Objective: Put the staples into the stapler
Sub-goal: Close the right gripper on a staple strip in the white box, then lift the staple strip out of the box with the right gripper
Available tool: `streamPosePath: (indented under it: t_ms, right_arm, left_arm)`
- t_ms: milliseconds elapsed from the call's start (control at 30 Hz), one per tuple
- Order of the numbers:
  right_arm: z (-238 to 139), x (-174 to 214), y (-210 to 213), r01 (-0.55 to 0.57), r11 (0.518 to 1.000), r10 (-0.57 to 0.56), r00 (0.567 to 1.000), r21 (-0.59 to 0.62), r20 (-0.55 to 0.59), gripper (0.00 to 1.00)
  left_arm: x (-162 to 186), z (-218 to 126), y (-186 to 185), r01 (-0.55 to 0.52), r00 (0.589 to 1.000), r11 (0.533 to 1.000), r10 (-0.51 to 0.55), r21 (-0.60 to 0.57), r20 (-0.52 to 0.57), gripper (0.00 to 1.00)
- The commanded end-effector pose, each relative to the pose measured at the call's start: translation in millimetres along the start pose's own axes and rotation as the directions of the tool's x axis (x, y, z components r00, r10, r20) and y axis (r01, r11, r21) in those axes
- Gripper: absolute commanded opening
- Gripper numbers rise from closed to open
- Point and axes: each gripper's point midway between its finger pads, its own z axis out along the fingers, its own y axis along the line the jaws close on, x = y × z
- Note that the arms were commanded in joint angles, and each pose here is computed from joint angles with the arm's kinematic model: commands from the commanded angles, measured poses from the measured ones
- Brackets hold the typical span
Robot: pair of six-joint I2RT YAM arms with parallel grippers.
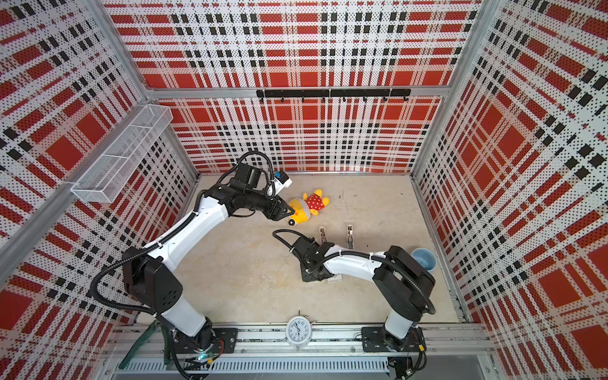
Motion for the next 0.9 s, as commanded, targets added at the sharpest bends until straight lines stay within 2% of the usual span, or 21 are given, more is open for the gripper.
streamPosePath:
  t_ms: [0,267,467,867]
  right_arm:
    - [-17,-13,6,0.003,1.000,-0.002,0.998,-0.025,0.062,0.17]
    - [-29,-28,9,0.033,0.999,-0.031,0.994,-0.019,0.102,0.18]
    - [-34,-46,7,0.009,0.997,0.001,0.990,-0.075,0.141,0.18]
    - [-54,-77,-32,-0.025,0.996,0.043,0.977,-0.084,0.211,0.19]
  left_arm:
    - [-3,1,2,0.004,1.000,1.000,-0.004,0.008,0.016,0.64]
    - [-5,-2,3,0.000,1.000,1.000,0.000,0.004,0.018,0.64]
    - [-10,-9,6,0.004,1.000,1.000,-0.004,-0.003,0.031,0.64]
    - [-19,-38,33,0.065,0.996,0.997,-0.062,-0.046,0.065,0.64]
